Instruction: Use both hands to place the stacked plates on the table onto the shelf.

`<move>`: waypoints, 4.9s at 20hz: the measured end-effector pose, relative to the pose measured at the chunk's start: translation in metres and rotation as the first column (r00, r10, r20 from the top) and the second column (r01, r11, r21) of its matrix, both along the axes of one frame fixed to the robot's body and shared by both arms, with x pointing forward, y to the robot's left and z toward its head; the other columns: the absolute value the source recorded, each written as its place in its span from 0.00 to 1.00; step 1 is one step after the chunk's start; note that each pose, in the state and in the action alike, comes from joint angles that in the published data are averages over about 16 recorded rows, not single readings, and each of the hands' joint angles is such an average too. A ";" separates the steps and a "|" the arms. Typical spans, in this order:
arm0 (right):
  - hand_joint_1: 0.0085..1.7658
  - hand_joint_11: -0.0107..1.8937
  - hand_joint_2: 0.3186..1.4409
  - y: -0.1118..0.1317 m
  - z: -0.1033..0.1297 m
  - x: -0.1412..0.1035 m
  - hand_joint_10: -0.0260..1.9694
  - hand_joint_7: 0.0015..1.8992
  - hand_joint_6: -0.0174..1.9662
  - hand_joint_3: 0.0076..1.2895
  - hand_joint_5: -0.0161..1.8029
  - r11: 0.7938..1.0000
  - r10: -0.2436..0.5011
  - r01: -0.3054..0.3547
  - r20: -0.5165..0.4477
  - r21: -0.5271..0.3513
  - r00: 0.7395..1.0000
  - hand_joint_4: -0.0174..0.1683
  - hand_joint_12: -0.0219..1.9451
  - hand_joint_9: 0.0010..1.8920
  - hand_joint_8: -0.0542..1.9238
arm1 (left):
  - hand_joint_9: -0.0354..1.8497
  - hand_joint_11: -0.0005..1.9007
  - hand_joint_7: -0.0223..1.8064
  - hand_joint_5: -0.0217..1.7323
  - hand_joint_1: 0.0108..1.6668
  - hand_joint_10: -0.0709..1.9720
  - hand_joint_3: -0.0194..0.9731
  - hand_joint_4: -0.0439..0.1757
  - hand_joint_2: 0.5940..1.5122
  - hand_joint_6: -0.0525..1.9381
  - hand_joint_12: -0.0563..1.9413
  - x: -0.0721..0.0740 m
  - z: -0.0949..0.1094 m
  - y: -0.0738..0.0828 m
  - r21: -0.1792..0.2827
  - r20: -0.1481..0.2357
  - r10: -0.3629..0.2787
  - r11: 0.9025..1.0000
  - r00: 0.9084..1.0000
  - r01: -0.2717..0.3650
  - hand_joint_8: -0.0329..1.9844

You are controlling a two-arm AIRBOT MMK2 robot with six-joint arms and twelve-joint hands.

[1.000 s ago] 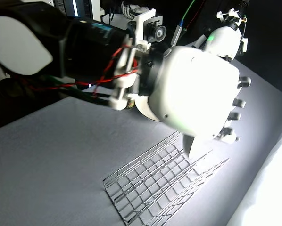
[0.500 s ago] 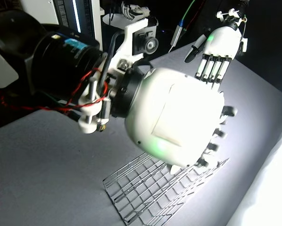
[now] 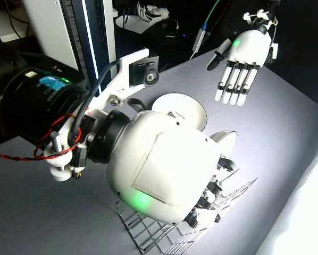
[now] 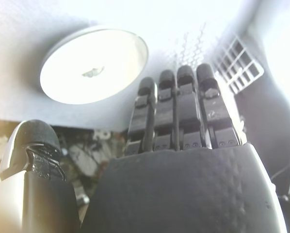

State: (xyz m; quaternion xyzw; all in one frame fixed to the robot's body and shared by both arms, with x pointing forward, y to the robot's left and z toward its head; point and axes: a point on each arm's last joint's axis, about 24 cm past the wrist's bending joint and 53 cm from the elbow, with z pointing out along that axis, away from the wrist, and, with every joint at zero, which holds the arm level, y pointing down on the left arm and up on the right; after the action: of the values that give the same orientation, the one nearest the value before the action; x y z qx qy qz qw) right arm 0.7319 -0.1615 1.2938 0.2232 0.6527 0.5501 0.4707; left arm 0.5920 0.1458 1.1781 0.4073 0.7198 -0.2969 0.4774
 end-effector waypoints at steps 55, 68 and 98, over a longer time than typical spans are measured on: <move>0.68 0.11 0.62 -0.017 -0.037 0.001 0.11 0.42 0.02 0.00 0.43 0.990 0.017 -0.004 0.091 -0.144 0.996 0.08 0.64 0.39 0.04 | 0.11 0.01 0.12 0.12 0.01 0.04 0.03 0.20 0.56 0.03 0.24 -0.005 -0.003 -0.007 -0.031 -0.064 -0.020 0.999 0.998 0.018 0.03; 0.62 0.04 0.61 0.056 0.011 -0.054 0.04 0.30 0.02 0.00 0.31 0.917 0.306 -0.160 0.385 -0.367 0.871 0.09 0.60 0.28 0.04 | 0.12 0.01 0.12 0.12 0.01 0.04 0.03 0.20 0.56 0.03 0.26 -0.060 -0.051 -0.022 -0.023 -0.305 -0.147 0.989 0.941 0.147 0.03; 0.52 0.01 0.57 0.136 -0.049 -0.176 0.02 0.06 0.02 0.00 0.08 0.558 0.789 -0.263 0.405 -0.787 0.461 0.12 0.17 0.04 0.04 | 0.12 0.01 0.11 0.09 0.01 0.04 0.03 0.24 0.57 0.01 0.24 -0.095 -0.127 -0.021 0.127 -0.375 -0.122 0.975 0.919 0.181 0.02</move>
State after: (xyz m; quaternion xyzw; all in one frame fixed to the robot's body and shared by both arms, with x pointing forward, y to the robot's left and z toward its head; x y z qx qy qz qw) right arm 0.5558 -0.0260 1.2449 -0.4167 0.5839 0.4631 0.5206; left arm 0.4969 0.1246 1.0509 0.4365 0.7835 -0.3451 0.2766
